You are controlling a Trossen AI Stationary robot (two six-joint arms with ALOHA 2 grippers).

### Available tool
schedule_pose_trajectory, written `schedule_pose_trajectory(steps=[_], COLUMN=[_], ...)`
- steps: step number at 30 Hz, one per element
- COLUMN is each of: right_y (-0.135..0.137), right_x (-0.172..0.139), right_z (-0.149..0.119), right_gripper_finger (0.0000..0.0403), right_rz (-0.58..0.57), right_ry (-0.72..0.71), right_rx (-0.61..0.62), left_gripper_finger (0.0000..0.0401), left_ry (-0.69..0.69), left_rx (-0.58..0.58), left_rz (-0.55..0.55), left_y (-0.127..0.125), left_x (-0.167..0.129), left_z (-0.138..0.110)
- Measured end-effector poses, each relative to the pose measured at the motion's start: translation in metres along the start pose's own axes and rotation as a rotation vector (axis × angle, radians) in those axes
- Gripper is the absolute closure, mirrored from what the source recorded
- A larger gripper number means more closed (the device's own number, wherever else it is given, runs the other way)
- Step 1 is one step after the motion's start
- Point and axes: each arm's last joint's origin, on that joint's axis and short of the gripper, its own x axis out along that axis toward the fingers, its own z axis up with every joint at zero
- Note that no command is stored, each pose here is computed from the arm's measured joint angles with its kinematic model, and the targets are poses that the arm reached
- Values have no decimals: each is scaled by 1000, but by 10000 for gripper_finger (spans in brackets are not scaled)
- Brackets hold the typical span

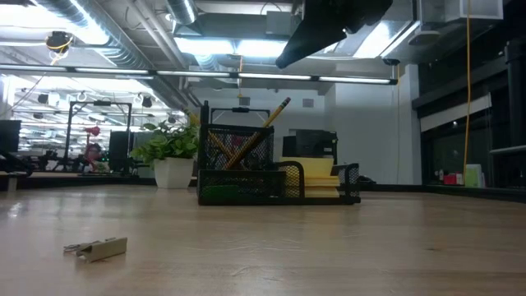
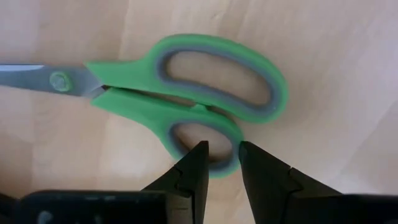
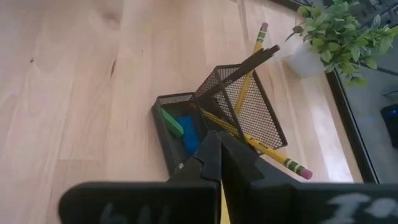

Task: Pick and place office supplies into organizer
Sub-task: Put the green scissors into the black desk organizer

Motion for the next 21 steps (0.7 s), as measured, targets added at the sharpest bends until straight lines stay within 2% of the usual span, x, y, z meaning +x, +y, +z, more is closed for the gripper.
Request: schedule_pose_trajectory(steps=[9, 21], right_y=[0, 0], right_x=[0, 0], right_z=[0, 2], right_gripper_finger=[398, 398], right_rz=[1, 7], right_ry=[-1, -14], right_rx=[-2, 2], left_gripper_finger=[311, 311], left_ry=[-2, -5], left_rx=[8, 5], left_rz=[-69, -65], left_y=[-5, -5], left_x=[5, 6], left_z=[1, 1])
